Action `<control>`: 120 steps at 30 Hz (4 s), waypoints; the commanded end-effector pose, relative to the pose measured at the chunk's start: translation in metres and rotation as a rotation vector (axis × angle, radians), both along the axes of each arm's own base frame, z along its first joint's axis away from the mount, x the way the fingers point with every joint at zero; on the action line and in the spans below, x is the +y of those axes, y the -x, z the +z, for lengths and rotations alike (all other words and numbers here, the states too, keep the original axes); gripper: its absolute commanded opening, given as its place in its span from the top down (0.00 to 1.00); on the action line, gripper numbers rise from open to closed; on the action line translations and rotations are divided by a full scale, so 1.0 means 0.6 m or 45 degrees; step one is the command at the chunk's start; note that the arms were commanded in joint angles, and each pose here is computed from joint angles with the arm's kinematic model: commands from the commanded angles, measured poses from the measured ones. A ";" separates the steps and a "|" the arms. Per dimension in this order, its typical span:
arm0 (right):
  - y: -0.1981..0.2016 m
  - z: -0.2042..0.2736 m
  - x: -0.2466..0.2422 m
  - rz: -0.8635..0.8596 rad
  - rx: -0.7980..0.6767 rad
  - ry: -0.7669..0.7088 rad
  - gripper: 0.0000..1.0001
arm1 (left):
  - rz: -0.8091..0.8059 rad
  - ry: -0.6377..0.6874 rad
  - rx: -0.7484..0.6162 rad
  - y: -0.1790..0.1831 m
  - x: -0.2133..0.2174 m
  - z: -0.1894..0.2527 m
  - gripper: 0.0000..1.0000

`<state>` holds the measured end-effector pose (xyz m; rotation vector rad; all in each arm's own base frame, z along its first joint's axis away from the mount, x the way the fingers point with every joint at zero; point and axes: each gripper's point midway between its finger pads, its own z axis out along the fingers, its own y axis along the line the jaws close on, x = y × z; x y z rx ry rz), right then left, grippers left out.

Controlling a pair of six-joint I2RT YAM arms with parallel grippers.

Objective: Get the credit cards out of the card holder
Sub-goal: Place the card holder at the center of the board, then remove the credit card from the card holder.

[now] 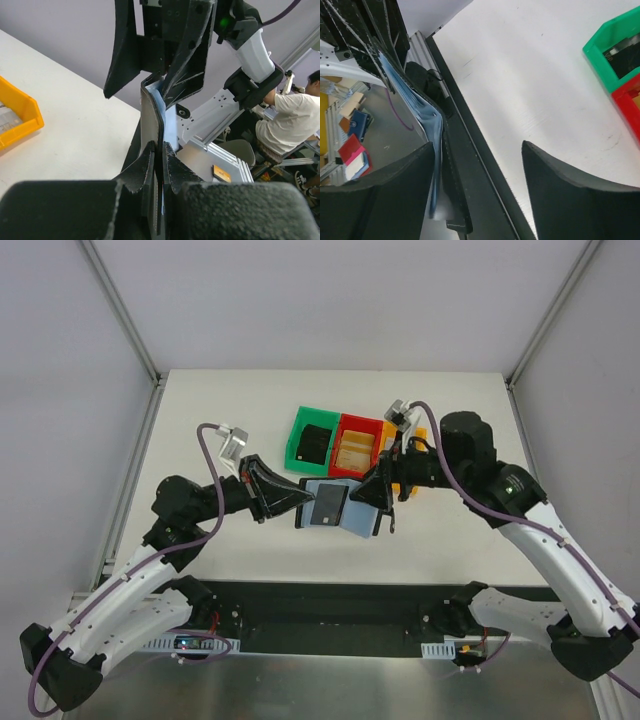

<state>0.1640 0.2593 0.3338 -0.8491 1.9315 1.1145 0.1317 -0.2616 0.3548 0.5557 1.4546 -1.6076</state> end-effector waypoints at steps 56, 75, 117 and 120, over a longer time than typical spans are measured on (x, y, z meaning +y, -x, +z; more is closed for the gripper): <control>-0.049 -0.439 0.076 -0.112 0.682 0.342 1.00 | 0.852 -0.321 0.337 -0.068 0.160 -0.212 0.27; -0.079 -0.472 -0.019 -0.367 0.634 0.525 0.42 | 0.828 -0.347 0.347 -0.073 0.151 -0.217 0.25; 0.026 -0.549 -0.017 -0.407 0.317 0.952 1.00 | 0.700 -0.558 0.568 -0.092 0.100 -0.326 0.30; 0.016 -0.552 -0.034 -0.455 0.323 0.951 1.00 | 0.683 -0.581 0.603 -0.093 0.094 -0.338 0.29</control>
